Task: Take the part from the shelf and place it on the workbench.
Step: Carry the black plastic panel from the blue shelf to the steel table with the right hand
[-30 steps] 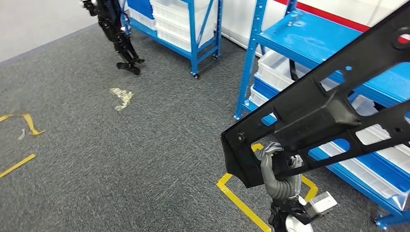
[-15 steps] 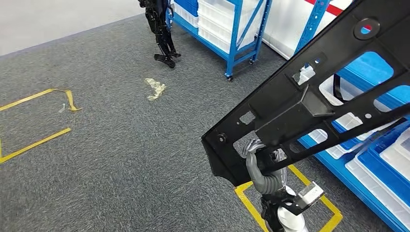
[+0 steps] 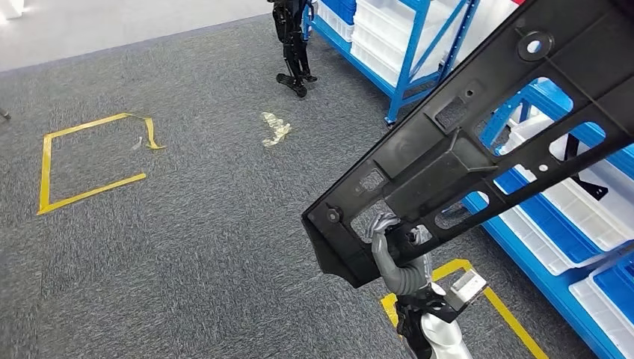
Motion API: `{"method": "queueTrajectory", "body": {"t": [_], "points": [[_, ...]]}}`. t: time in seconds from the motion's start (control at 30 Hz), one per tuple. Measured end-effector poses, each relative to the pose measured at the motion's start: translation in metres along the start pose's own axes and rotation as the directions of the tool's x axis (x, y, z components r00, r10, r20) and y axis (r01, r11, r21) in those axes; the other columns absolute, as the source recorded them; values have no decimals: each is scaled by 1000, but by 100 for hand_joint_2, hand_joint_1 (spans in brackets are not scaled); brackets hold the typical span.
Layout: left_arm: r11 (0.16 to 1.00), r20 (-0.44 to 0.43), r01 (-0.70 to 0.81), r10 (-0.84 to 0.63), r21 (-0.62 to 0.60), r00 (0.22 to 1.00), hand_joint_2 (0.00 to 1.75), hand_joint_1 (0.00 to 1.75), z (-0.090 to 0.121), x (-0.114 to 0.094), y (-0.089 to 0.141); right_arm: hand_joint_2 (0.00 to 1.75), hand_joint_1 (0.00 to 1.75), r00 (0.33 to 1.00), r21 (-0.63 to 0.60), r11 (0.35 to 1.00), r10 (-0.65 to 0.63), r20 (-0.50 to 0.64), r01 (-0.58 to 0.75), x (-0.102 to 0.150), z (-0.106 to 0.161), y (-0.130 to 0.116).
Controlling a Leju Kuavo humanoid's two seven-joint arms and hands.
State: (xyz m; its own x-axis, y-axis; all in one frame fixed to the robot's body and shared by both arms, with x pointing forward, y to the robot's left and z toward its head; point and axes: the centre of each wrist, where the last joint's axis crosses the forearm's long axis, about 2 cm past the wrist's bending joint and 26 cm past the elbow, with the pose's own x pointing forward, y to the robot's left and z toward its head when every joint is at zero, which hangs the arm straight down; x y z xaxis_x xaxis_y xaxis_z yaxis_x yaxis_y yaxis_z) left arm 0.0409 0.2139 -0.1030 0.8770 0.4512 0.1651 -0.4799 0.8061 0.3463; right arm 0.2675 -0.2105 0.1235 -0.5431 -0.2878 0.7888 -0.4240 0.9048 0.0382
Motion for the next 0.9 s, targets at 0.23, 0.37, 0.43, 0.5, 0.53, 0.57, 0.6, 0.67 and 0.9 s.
{"method": "queueTrajectory", "body": {"t": [0.23,0.37,0.43,0.5,0.53,0.57,0.6,0.67,0.9], "points": [[999,21,-9,9,-42,1000,175,0,-5,3,7,175,175,1000,9,1000,-19,7,19,-1,-4,5],[999,22,-10,11,-51,1000,175,0,-7,4,10,175,175,1000,-3,1000,-16,-8,16,-2,2,4],[999,22,-10,11,-49,1000,175,0,-8,4,11,175,175,1000,-5,1000,-14,-8,14,-1,2,3],[999,22,-10,11,-49,1000,175,0,-8,4,11,175,175,1000,-5,1000,-13,-6,13,-1,2,3],[999,21,-8,9,-49,1000,175,0,-8,4,11,175,175,1000,-5,1000,-12,-6,12,-1,2,3],[999,20,-6,7,-48,1000,175,0,-8,3,12,175,175,1000,-5,1000,-13,-6,13,0,2,3],[999,19,-2,3,-46,1000,175,0,-8,3,12,175,175,1000,-5,1000,-13,-4,13,0,0,3],[999,20,4,-3,-42,1000,175,0,-8,2,12,175,175,1000,-6,1000,-16,4,16,1,-3,4],[998,39,10,-8,-65,999,175,0,-8,3,11,175,175,1000,-15,1000,-6,3,6,2,-7,5]]}}
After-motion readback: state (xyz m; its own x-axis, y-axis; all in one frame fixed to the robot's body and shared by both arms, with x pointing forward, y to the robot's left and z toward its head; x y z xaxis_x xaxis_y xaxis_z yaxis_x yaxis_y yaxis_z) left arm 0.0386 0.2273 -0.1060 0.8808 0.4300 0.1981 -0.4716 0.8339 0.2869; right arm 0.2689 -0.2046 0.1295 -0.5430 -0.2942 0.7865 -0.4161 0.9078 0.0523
